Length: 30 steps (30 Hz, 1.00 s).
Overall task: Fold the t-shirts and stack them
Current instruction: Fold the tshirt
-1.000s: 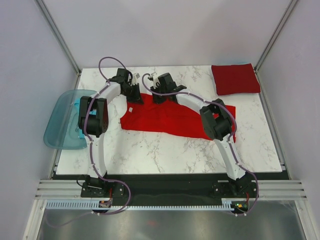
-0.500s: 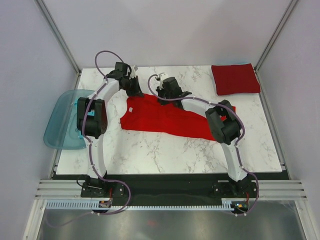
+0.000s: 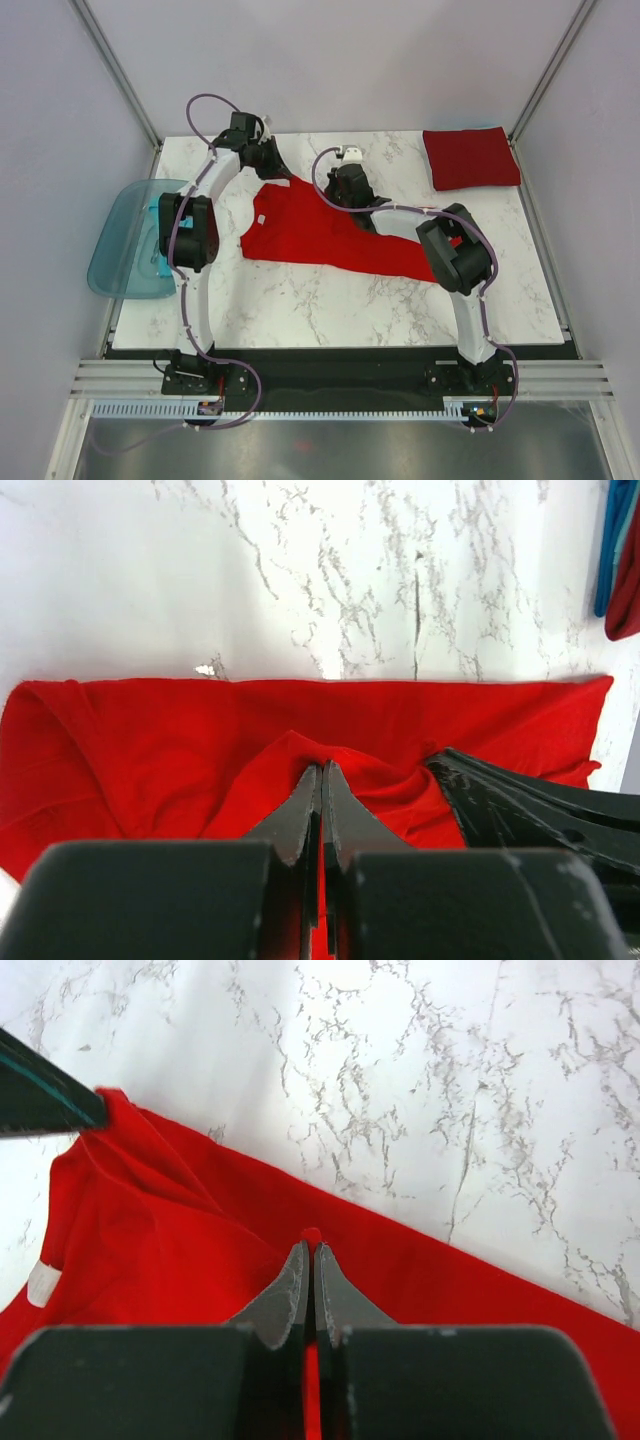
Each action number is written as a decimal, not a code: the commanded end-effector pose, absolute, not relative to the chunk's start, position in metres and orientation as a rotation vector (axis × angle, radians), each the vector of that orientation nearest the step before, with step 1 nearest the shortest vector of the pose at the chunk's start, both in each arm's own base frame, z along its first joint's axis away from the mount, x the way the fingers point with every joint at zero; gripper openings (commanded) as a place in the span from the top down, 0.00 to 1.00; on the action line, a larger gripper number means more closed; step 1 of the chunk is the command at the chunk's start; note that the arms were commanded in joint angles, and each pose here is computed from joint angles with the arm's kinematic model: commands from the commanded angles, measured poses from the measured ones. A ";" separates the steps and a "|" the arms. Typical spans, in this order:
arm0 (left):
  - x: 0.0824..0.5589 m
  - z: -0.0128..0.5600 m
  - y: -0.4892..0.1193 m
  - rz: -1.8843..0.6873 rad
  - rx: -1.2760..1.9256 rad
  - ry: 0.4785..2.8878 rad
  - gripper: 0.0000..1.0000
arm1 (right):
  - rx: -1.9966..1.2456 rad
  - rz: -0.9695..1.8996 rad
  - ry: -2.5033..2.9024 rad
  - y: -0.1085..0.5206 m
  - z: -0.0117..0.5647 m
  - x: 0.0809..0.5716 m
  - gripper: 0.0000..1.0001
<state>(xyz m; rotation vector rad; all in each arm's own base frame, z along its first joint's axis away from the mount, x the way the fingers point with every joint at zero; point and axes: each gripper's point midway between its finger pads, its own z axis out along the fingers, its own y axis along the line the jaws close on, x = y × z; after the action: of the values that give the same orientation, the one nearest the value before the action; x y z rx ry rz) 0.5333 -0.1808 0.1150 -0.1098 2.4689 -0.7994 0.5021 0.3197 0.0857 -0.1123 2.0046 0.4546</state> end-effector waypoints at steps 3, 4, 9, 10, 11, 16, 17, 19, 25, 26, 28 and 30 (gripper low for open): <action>0.543 0.111 -0.181 -0.807 -0.196 2.466 0.98 | 0.018 0.460 1.903 0.311 0.125 0.513 0.94; 0.541 0.108 -0.182 -0.810 -0.193 2.473 0.98 | 0.022 0.463 1.903 0.311 0.126 0.511 0.95; 0.532 0.120 -0.179 -0.800 -0.162 2.463 0.98 | 0.021 0.494 1.904 0.308 0.129 0.501 0.98; 0.528 0.117 -0.179 -0.798 -0.147 2.472 0.98 | 0.022 0.517 1.897 0.310 0.133 0.498 0.98; 0.526 0.119 -0.178 -0.800 -0.137 2.471 0.98 | 0.018 0.519 1.907 0.309 0.128 0.494 0.99; 0.501 0.120 -0.171 -0.765 -0.087 2.502 0.98 | -0.015 0.563 1.872 0.310 0.140 0.475 0.99; 0.497 0.119 -0.170 -0.759 -0.082 2.511 0.98 | -0.043 0.573 1.888 0.311 0.132 0.467 0.99; 0.485 0.118 -0.169 -0.761 -0.055 2.526 0.98 | -0.075 0.605 1.887 0.316 0.135 0.458 0.97; 0.448 0.107 -0.163 -0.747 -0.007 2.582 0.98 | -0.233 0.699 1.914 0.328 0.130 0.410 0.89; 0.444 0.112 -0.161 -0.741 0.000 2.574 0.98 | -0.239 0.699 1.936 0.325 0.121 0.400 0.88; 0.431 0.101 -0.160 -0.728 0.015 2.607 0.98 | -0.239 0.726 1.913 0.322 0.130 0.392 0.85; 0.419 0.093 -0.159 -0.730 0.024 2.634 0.98 | -0.227 0.736 1.910 0.317 0.129 0.383 0.79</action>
<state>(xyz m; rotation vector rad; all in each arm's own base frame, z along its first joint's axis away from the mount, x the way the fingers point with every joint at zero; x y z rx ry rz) 0.4312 -0.1643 0.0885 -0.0698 2.6496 -0.7642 0.3890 0.3181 0.0971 -0.2212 2.0056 0.6727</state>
